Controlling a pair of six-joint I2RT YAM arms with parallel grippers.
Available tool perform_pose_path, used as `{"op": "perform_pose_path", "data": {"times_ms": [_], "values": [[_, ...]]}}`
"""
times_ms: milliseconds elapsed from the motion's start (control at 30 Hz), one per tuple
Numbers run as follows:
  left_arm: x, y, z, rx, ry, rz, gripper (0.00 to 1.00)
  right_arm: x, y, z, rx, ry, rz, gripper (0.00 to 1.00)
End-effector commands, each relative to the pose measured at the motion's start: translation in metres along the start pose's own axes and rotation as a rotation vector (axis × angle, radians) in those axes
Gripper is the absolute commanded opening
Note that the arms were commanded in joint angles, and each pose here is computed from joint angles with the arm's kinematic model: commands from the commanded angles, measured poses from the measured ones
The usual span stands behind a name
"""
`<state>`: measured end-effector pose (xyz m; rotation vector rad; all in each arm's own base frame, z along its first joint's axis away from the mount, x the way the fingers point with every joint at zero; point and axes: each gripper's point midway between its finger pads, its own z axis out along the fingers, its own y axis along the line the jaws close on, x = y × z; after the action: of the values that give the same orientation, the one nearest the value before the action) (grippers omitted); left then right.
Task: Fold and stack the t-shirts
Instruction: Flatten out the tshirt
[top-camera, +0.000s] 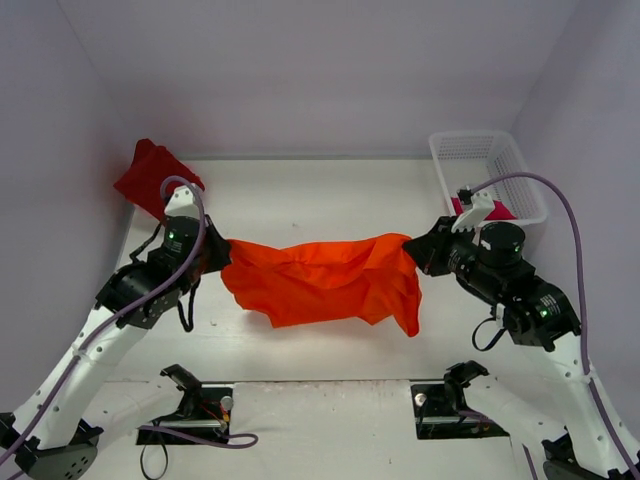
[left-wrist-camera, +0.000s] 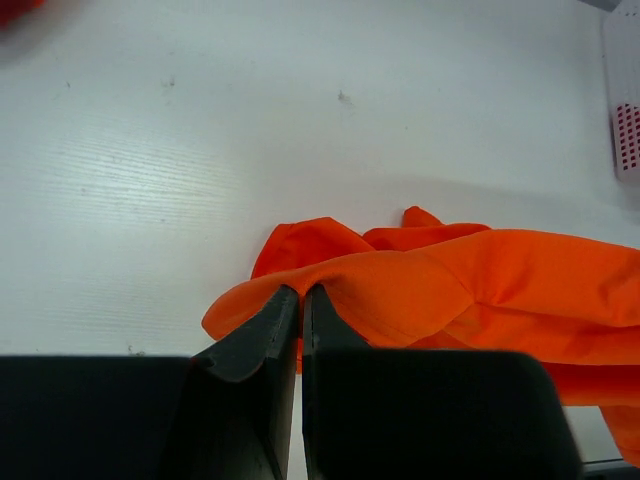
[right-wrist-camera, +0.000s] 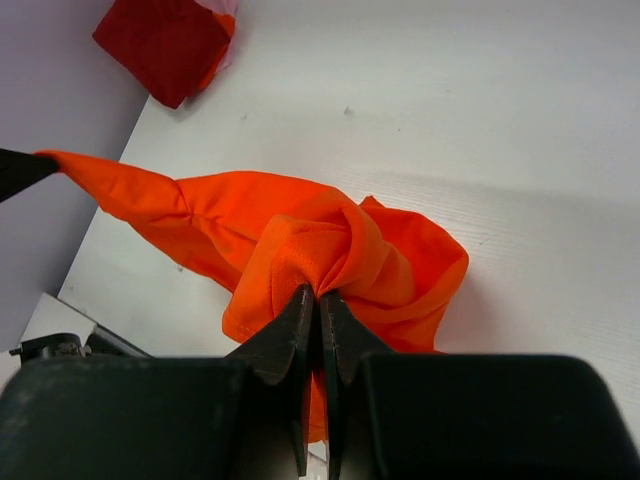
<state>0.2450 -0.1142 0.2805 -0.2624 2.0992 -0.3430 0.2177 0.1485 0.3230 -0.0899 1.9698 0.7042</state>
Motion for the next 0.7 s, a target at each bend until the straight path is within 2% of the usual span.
{"op": "perform_pose_path", "data": {"times_ms": [0,333,667], "values": [[-0.030,-0.003,-0.017,0.014,-0.077,0.010,0.00,-0.013,0.014,-0.005,-0.067,-0.042,-0.019,0.00],[-0.069,0.016,-0.052,-0.054,-0.189,0.018,0.00,0.025,0.016,-0.001,-0.124,0.061,0.034,0.00],[-0.090,0.025,-0.075,-0.086,-0.252,0.024,0.00,0.066,0.009,0.004,-0.132,0.162,0.125,0.00]]}}
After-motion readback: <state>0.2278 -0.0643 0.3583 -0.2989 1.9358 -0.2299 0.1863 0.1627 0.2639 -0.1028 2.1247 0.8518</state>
